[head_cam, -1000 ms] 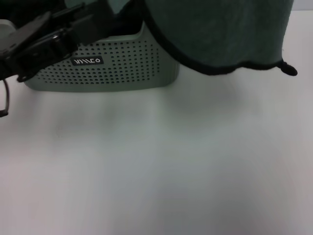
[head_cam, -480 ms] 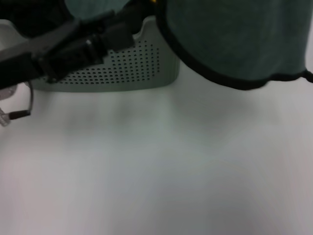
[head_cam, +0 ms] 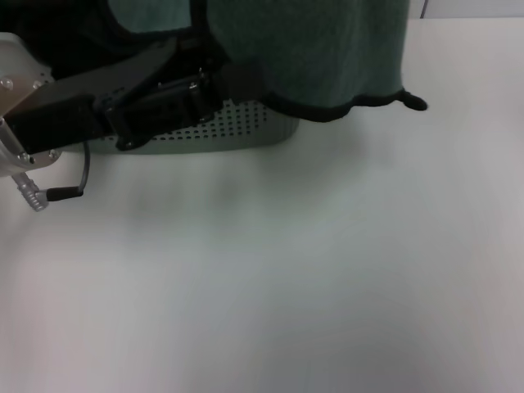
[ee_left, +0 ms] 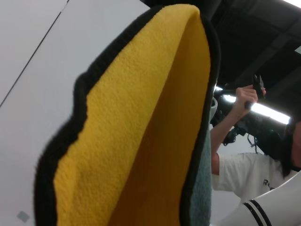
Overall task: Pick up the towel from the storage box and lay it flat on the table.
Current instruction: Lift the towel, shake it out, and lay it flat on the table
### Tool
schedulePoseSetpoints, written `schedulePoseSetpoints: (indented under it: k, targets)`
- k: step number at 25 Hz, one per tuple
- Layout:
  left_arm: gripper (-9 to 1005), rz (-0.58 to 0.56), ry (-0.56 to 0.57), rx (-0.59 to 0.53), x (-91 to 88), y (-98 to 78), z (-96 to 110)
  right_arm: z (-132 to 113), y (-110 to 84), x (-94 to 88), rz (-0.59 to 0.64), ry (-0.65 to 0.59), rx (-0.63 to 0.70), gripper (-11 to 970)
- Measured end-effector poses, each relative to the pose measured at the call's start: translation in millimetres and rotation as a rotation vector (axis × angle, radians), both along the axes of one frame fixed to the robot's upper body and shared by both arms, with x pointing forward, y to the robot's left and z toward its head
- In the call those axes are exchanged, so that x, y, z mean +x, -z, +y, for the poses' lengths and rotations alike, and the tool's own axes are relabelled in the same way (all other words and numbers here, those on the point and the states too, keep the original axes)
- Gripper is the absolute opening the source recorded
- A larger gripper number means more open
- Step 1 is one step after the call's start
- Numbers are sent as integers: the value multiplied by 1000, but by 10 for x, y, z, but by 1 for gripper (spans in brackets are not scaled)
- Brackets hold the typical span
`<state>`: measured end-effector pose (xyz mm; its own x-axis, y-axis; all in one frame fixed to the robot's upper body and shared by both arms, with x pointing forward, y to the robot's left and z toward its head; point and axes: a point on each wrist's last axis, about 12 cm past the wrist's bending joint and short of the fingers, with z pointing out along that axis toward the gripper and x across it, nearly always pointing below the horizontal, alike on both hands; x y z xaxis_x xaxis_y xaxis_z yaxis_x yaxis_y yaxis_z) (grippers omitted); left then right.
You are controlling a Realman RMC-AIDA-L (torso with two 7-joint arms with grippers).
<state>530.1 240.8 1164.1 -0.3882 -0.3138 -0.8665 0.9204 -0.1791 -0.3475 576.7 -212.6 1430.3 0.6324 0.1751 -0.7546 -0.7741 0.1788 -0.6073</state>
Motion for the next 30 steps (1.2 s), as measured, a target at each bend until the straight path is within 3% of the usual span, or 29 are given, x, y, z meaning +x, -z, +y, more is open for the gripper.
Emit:
schedulePoseSetpoints:
  k: [19, 30]
  targets:
    - [515, 7, -67, -12, 38, 16, 42, 11, 23, -16, -3, -10, -23, 65]
    - [152, -12, -77, -13, 41, 12, 49, 9, 59, -31, 0, -17, -33, 71]
